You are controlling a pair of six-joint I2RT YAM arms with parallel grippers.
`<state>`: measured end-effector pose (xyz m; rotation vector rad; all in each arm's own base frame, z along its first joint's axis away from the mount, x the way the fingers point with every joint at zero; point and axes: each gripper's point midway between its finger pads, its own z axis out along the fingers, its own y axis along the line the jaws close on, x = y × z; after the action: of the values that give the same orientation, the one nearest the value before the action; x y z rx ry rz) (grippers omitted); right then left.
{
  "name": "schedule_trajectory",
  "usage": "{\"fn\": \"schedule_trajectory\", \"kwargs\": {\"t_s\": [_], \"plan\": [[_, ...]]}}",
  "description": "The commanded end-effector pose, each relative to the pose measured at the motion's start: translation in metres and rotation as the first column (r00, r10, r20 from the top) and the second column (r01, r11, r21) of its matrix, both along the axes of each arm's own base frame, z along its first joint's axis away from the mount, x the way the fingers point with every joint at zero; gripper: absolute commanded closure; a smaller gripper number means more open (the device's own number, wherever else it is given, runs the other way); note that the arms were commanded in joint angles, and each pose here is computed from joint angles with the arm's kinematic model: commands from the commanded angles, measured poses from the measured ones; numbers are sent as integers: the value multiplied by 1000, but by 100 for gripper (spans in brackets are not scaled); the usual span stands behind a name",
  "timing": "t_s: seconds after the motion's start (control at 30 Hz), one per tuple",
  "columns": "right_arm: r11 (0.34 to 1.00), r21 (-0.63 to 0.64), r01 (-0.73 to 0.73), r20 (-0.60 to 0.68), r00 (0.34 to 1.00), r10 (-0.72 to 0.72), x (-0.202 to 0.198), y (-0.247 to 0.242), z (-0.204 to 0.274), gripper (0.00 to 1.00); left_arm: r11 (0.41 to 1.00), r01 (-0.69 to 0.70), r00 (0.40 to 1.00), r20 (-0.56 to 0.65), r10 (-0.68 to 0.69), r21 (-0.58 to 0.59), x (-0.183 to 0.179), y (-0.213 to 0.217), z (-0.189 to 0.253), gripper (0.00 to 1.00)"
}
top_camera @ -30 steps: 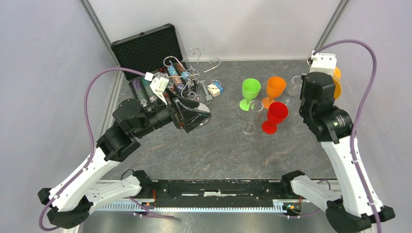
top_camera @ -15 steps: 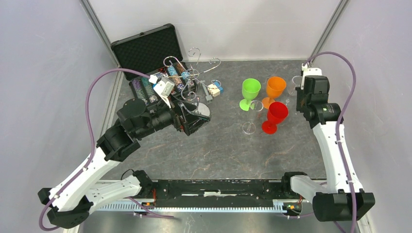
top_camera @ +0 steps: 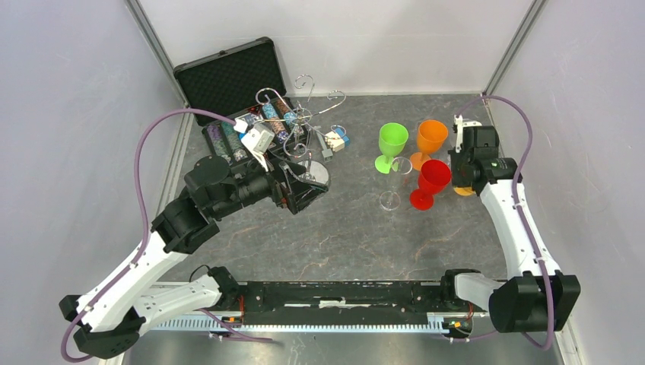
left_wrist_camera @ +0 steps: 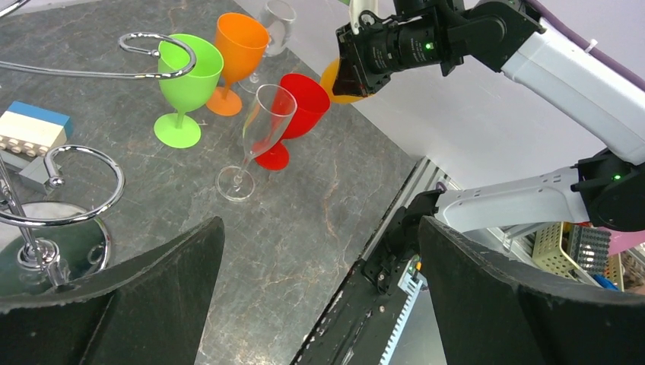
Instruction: Take the wine glass off the wine glass rack
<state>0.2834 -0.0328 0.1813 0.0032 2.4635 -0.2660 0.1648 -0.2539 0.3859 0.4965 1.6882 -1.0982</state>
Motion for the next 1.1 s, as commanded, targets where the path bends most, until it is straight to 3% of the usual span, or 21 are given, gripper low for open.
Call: {"fn": "schedule_trajectory", "kwargs": {"t_s": [0.0, 0.47, 0.73, 1.07], "plan": [[998, 31, -52, 8, 999, 52, 3, 8, 1, 89, 1000, -9, 1000, 19, 8, 21, 2, 2, -6, 0], [999, 23, 25, -50, 998, -24, 7, 1, -26, 81, 999, -19, 1000, 8, 19, 39, 0, 7, -19, 0], [998, -14, 57, -17, 998, -57, 20, -7, -16, 69, 998, -7, 1000, 4, 6, 61, 2, 3, -20, 0], [995, -28, 96, 49, 994, -94, 34, -12, 1, 70, 993, -100, 995, 21, 99, 68, 11, 17, -18, 0]]}}
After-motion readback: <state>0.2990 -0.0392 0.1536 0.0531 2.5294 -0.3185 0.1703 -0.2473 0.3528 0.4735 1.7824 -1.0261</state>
